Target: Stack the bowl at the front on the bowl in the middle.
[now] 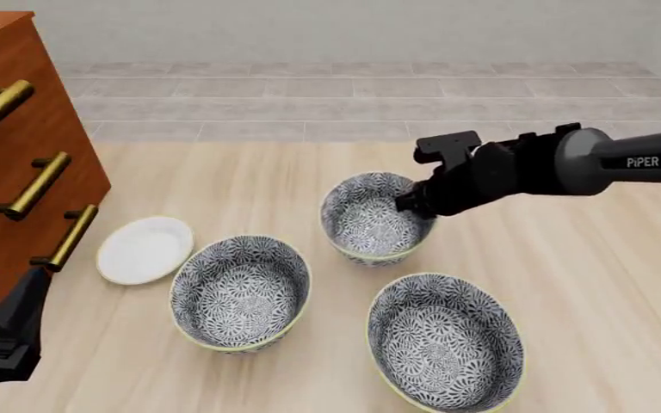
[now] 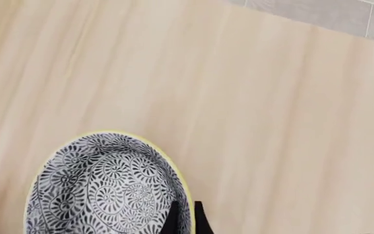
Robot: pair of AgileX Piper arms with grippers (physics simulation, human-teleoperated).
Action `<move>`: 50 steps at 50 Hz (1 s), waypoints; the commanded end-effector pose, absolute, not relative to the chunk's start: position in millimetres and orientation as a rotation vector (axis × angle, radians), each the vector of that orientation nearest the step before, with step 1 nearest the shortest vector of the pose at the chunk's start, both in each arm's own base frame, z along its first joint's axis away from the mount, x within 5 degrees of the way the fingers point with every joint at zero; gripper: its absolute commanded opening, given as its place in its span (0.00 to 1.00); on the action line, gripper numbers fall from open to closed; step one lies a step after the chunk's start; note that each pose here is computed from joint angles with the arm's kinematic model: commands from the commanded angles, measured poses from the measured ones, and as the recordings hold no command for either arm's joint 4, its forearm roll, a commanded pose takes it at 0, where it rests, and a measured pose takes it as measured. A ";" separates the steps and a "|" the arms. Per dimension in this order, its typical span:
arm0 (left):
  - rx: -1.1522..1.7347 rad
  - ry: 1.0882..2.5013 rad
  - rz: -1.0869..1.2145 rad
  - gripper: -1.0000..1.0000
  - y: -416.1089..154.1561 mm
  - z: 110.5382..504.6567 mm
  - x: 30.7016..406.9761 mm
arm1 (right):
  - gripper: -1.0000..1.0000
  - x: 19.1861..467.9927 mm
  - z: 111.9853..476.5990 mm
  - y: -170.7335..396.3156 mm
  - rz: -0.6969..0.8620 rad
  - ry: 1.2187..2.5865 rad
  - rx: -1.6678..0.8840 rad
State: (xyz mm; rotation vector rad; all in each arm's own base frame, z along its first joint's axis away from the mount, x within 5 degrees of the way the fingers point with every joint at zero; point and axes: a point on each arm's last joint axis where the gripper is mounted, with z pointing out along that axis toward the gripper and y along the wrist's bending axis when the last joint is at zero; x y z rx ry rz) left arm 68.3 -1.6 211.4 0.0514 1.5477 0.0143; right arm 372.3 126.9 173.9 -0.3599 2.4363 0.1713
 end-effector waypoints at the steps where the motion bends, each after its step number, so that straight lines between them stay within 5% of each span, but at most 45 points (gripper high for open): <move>1: 0.053 1.548 0.014 1.00 -1.7 211.4 68.6 | 0.00 377.2 197.0 113.4 0.138 2.383 -0.344; 29: 0.050 1.546 -0.016 1.00 -2.8 211.2 66.9 | 0.00 352.2 295.1 120.3 0.212 2.224 -0.299; 50: 0.047 1.554 -0.017 1.00 -2.8 210.8 68.0 | 0.00 331.9 317.3 137.4 0.268 2.182 -0.337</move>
